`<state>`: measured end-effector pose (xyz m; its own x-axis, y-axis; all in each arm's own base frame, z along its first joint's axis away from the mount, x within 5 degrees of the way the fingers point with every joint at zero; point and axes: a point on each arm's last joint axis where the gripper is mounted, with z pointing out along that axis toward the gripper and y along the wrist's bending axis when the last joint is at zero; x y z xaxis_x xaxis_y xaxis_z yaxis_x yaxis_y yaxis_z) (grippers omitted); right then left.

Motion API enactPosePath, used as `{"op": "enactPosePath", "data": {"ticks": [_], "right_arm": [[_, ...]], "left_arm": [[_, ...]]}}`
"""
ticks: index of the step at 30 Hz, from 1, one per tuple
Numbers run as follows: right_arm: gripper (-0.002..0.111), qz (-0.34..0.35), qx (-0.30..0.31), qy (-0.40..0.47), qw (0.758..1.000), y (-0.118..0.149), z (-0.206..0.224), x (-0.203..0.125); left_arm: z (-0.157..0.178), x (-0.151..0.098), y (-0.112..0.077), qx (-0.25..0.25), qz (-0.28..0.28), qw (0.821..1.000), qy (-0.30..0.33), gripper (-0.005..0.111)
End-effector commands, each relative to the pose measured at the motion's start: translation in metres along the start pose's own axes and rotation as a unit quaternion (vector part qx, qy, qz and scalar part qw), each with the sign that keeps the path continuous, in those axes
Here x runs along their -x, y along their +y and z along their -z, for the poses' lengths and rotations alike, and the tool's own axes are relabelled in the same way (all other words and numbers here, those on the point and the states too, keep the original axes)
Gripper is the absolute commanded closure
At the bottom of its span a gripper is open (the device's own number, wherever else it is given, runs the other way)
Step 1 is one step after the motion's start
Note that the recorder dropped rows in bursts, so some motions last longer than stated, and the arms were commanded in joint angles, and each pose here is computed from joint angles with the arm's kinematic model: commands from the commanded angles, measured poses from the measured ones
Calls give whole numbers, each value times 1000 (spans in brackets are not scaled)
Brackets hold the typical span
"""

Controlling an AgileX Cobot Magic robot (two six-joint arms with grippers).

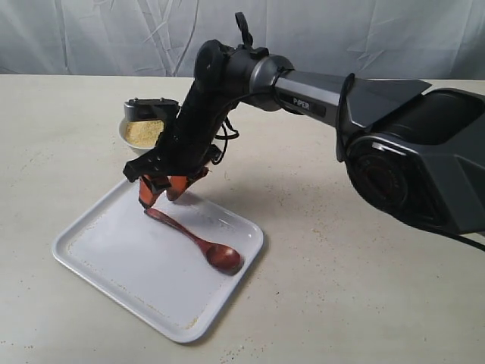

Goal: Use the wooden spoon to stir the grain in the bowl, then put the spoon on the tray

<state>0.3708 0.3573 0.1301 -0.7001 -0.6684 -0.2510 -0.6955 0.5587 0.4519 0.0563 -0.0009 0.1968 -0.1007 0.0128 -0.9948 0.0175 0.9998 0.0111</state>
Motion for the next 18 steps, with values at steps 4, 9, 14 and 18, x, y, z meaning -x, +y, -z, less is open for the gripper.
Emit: {"op": "enactPosePath", "data": {"ticks": [4, 9, 14, 18], "right_arm": [[68, -17, -14, -3, 1000, 14, 35, 3], [103, -2, -29, -9, 1000, 25, 61, 3], [108, -34, -112, -18, 993, 23, 85, 2], [108, -36, -156, -29, 987, 24, 105, 0]], "left_arm": [[0, 0, 0, -3, 0, 1000, -4, 107], [0, 0, 0, -3, 0, 1000, -4, 107], [0, 0, 0, -3, 0, 1000, -4, 107], [0, 0, 0, -3, 0, 1000, -4, 107]]}}
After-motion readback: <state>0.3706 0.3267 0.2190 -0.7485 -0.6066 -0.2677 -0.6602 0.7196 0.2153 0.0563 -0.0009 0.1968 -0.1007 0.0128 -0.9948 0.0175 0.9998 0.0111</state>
